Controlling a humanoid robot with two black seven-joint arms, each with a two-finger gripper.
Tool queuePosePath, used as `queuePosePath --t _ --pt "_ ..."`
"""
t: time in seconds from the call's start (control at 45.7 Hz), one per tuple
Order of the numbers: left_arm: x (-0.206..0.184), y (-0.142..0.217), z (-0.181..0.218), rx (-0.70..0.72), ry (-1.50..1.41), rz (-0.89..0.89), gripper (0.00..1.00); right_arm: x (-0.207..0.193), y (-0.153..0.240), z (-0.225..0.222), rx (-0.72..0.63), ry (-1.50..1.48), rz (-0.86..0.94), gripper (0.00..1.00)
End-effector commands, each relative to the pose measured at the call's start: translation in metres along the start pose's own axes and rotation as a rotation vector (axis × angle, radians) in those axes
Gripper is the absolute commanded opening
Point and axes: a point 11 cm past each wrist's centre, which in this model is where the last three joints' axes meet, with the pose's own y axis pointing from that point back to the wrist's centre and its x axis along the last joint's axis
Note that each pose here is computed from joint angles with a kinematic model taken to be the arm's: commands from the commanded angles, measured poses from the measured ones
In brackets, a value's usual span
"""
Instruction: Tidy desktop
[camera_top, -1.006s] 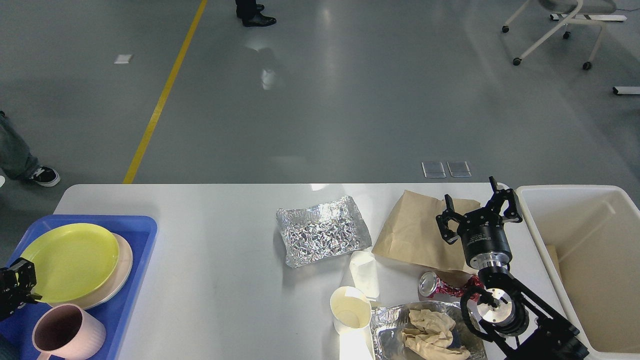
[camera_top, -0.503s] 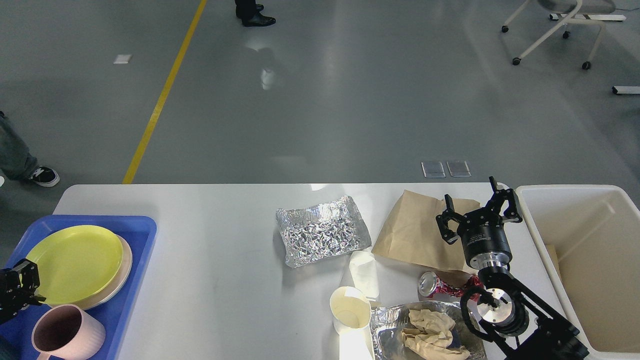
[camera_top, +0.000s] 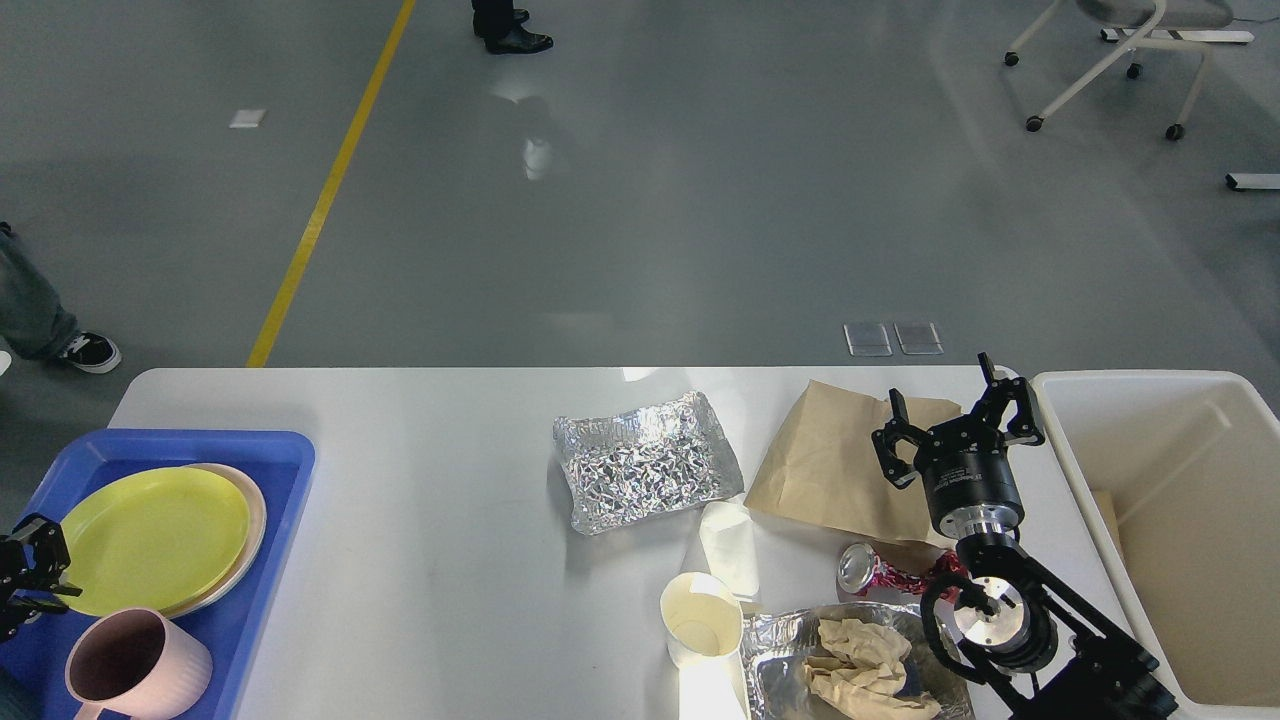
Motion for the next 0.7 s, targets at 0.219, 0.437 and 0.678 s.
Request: queuePosePath --t 0.219,0.437,0.678 --pt "0.007 0.000 0.002 -0.005 0.006 0.063 0.96 0.000 0.000 0.000 0.000 0.000 0.000 1.00" --pt "0.008 0.002 0.001 0.008 0.005 0.065 0.96 0.000 0.000 0.000 0.000 0.001 -0.001 1.00" --pt "0.028 0.027 0.026 -0.058 0.007 0.108 0.97 0.000 0.000 0.000 0.000 0.000 0.000 1.00"
